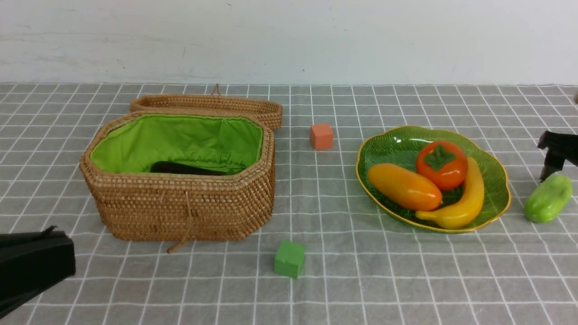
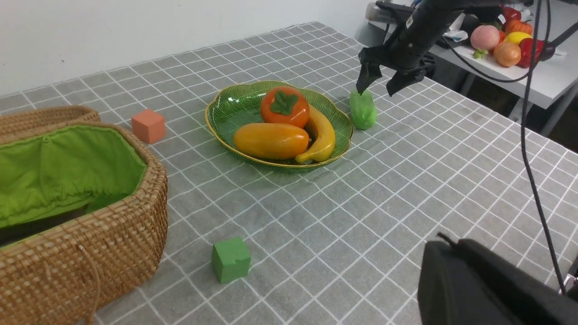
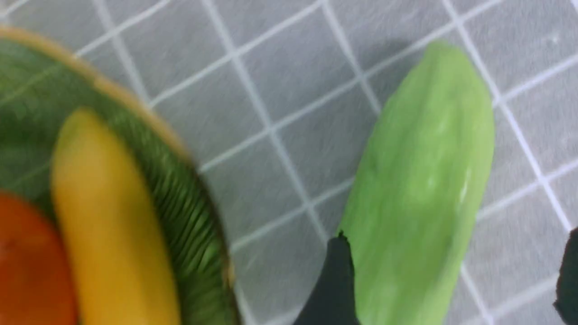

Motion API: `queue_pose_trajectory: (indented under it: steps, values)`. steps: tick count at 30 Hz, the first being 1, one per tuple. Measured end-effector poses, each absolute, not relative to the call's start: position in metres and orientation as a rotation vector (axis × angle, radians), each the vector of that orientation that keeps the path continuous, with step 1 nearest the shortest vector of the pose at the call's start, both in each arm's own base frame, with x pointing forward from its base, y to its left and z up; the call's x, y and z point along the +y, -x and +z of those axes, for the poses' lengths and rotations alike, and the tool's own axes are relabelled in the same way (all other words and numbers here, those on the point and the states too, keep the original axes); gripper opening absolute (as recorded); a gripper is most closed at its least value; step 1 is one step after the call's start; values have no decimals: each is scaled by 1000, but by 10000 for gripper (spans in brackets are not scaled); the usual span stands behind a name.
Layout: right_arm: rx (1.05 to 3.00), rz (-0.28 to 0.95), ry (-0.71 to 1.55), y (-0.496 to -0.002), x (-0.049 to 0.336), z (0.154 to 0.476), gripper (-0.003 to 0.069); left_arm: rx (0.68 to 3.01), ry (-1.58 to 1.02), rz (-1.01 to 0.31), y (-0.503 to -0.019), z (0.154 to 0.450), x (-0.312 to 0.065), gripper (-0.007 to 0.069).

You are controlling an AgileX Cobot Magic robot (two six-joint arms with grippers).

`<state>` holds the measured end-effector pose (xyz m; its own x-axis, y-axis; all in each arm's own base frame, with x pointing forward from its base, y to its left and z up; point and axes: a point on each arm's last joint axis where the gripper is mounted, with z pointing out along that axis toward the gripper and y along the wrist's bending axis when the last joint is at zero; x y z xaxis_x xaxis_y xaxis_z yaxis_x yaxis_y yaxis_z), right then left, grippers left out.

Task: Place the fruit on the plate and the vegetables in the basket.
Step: Take a chayote with your right arm and place it on the basket on the left.

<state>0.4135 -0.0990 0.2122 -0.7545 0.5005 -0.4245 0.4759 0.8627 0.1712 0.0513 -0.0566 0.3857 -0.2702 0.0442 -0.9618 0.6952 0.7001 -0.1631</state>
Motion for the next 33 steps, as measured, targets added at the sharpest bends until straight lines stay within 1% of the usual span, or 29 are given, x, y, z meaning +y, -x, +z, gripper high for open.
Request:
queue_pose_trajectory:
  steps: [4,8,10,12,13,15,19,22,23,24,25,26,28,29,30,31,32,33]
  values:
    - [2608,76,-741,-430,-106,187,598,1751,-591,-701,-51,386,-57,-13]
    - [2660,99,-763,-436,-105,166,571,1743,-588,-699,-52,386,-57,-13]
    - [2666,106,-742,-438,-105,165,539,1735,-593,-672,-53,387,-56,-13]
    - [2680,108,-693,-439,-104,164,475,1728,-595,-634,-54,387,-54,-13]
    - [2684,115,-680,-439,-104,163,457,1726,-594,-616,-55,387,-53,-13]
    - [2694,118,-647,-440,-104,162,447,1728,-585,-604,-56,387,-52,-13]
    - [2731,126,-562,-439,-103,162,449,1738,-547,-586,-58,387,-50,-13]
    - [2793,151,-526,-432,-100,169,449,1744,-528,-593,-58,387,-50,-11]
    - [2837,175,-526,-424,-95,177,449,1745,-525,-594,-58,387,-50,-10]
    - [2841,177,-524,-423,-94,179,449,1746,-525,-594,-58,387,-50,-10]
    - [2836,200,-509,-416,-87,201,449,1747,-523,-595,-58,386,-50,-10]
    - [2821,212,-494,-412,-82,215,449,1748,-523,-595,-58,386,-50,-10]
    - [2735,247,-399,-403,-59,262,449,1750,-520,-597,-58,386,-49,-8]
    - [2705,270,-339,-400,-46,280,449,1751,-518,-597,-58,386,-49,-8]
    - [2691,283,-297,-399,-39,287,449,1752,-517,-598,-58,386,-49,-8]
    - [2623,345,-103,-397,-3,317,449,1757,-504,-590,-59,386,-48,-8]
    - [2602,353,-73,-396,2,324,449,1759,-498,-591,-59,386,-48,-8]
    - [2509,435,170,-395,47,349,449,1773,-478,-560,-61,385,-46,-6]
